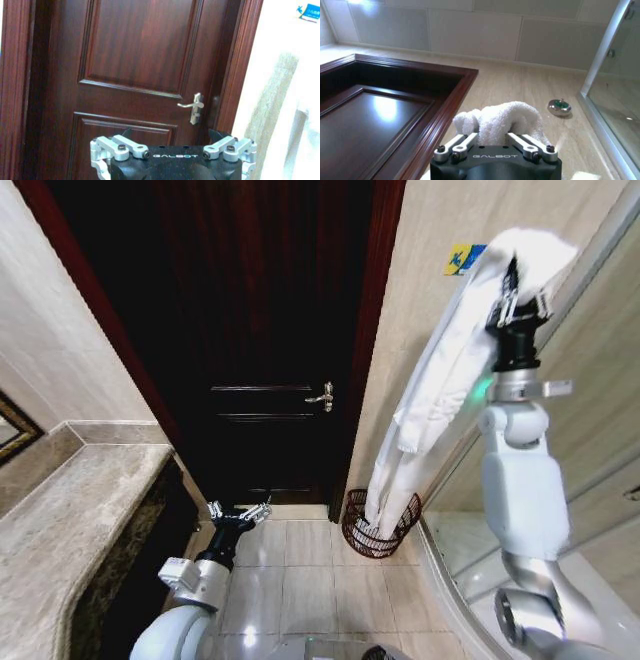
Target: Discard the used towel into the hamper.
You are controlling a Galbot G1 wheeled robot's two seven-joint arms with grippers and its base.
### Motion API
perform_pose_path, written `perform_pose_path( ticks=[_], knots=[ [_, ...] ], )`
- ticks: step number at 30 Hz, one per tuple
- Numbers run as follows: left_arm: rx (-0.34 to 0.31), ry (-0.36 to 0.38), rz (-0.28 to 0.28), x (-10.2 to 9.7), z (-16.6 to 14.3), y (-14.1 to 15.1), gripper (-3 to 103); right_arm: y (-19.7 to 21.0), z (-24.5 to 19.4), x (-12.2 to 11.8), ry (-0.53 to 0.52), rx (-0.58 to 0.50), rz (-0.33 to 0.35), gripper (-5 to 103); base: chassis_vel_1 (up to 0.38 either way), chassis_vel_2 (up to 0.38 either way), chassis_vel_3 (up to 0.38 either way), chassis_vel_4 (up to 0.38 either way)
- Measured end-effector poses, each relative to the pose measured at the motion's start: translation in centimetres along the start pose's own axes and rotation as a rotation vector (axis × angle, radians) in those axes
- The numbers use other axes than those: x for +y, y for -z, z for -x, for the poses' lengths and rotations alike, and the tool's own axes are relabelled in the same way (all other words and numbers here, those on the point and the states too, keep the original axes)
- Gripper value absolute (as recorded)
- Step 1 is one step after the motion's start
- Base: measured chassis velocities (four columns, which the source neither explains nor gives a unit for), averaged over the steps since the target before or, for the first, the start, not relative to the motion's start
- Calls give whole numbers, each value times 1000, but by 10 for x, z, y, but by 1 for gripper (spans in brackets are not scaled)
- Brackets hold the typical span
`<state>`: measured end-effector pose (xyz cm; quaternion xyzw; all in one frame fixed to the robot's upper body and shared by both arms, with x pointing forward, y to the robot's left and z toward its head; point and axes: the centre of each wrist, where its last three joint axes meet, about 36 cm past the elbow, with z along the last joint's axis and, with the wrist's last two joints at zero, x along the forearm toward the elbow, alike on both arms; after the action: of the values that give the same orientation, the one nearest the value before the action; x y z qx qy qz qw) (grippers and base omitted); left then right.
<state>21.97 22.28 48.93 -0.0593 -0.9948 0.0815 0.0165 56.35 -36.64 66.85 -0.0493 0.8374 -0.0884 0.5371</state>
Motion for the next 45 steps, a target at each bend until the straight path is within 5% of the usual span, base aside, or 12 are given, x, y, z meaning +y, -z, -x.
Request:
perform_pose_path(
  ticks=[12,25,45],
  knots=[
    [0,0,0,0,0,0,100,-17,-45,-6,-13,71,-3,13,0,0,0,0],
    [0,0,0,0,0,0,100,-39,-129,20,-33,194,53,13,0,0,0,0],
    [0,0,0,0,0,0,100,-73,-242,24,-9,289,89,13,0,0,0,0]
  ],
)
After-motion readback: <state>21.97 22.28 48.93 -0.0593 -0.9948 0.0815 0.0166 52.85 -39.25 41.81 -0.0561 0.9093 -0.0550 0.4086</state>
